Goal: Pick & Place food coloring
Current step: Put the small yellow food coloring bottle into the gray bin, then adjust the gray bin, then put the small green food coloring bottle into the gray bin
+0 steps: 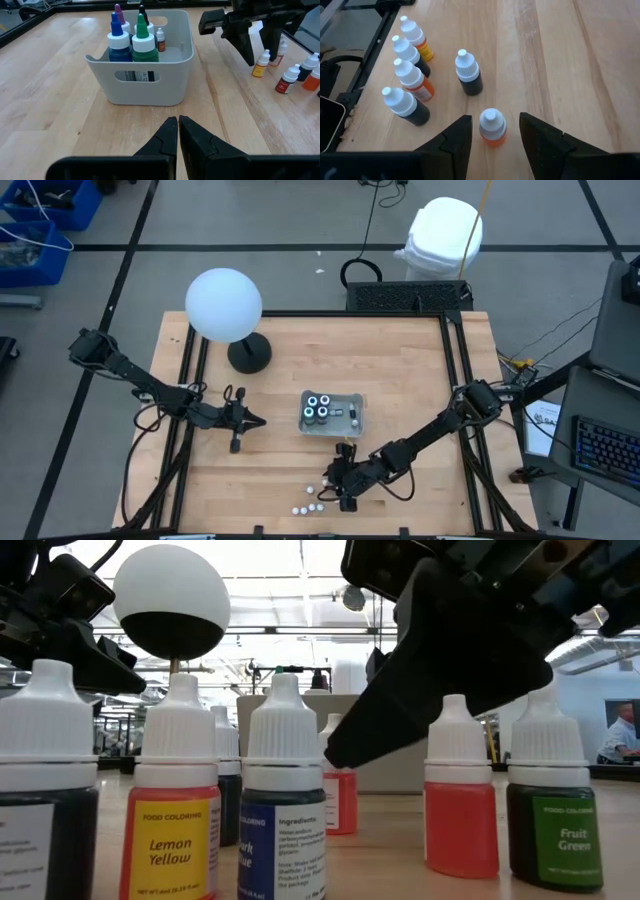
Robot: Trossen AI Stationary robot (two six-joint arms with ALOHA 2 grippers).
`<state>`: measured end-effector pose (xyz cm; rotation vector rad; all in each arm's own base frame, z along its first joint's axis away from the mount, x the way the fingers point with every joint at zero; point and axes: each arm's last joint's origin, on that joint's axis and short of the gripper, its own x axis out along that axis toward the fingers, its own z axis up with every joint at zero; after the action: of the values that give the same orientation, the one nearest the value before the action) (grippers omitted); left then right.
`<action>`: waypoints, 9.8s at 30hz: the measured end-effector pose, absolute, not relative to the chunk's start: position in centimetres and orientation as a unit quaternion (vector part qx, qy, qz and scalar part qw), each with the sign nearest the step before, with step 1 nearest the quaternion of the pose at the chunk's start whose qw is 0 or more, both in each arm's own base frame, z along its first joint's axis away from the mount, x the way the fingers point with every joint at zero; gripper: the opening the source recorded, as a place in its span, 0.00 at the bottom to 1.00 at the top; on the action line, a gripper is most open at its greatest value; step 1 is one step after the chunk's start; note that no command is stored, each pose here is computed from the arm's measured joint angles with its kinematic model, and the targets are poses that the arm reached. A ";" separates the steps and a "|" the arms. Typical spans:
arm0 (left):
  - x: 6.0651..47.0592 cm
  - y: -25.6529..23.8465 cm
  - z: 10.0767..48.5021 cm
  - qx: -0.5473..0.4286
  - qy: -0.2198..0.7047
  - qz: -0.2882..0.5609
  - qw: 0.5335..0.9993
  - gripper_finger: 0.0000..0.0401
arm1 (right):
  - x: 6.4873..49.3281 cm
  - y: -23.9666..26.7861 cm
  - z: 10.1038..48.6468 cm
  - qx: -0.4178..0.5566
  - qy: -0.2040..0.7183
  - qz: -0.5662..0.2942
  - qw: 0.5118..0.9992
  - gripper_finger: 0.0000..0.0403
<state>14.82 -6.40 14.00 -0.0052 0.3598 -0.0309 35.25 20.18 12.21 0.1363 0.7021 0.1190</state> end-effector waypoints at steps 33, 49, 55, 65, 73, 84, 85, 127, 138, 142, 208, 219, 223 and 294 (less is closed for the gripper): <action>14.7 -6.4 13.8 0.012 0.189 -0.016 0.982 0.06 | 29.3 10.6 21.7 -0.037 0.286 -0.174 0.942 0.11; 14.8 -6.4 13.8 0.033 0.186 -0.019 0.982 0.06 | 30.9 5.6 14.5 0.053 0.307 -0.109 0.944 0.12; 14.8 -6.4 13.8 0.036 0.186 -0.019 0.982 0.06 | 31.2 4.8 13.8 0.061 0.319 -0.109 0.940 0.12; 14.8 -6.4 13.8 0.037 0.186 -0.020 0.982 0.06 | 31.3 4.0 13.8 0.076 0.322 -0.100 0.938 0.15; 14.8 -6.2 13.8 0.023 0.183 0.011 0.983 0.06 | 31.3 4.0 14.2 0.079 0.312 -0.100 0.942 0.31; 15.1 -5.5 13.0 -0.022 0.215 0.027 0.976 0.06 | 29.7 4.8 19.1 0.031 0.249 -0.112 0.962 0.28; 15.2 -5.6 12.8 -0.022 0.219 0.024 0.975 0.06 | 29.3 5.1 19.5 0.029 0.248 -0.113 0.962 0.26; 24.8 -6.8 11.4 0.030 0.303 0.039 0.952 0.01 | 21.9 6.7 13.9 0.140 0.322 -0.240 0.905 0.00; 24.9 -6.9 11.4 0.029 0.303 0.038 0.952 0.02 | 23.4 4.2 14.4 0.120 0.317 -0.212 0.917 0.00; 24.9 -6.9 11.3 0.029 0.303 0.038 0.952 0.01 | 23.8 3.4 14.6 0.117 0.315 -0.202 0.920 0.00; 28.6 -7.3 9.8 0.061 0.370 0.043 0.926 0.02 | 23.9 2.8 14.3 0.152 0.336 -0.180 0.912 0.00; 26.2 -7.8 11.8 0.080 0.422 0.058 0.901 0.01 | 23.0 3.8 13.7 0.166 0.368 -0.194 0.894 0.00; 24.6 -9.0 13.5 0.095 0.400 0.035 0.911 0.02 | 22.6 4.7 13.8 0.162 0.378 -0.179 0.894 0.00; 12.7 -11.2 25.1 -0.028 0.037 -0.226 0.973 0.14 | 22.6 11.4 17.3 0.050 0.224 0.047 0.972 0.00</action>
<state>12.72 -11.15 25.13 -0.0569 0.0749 -0.4551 22.58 11.39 17.32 0.1008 0.4531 0.0941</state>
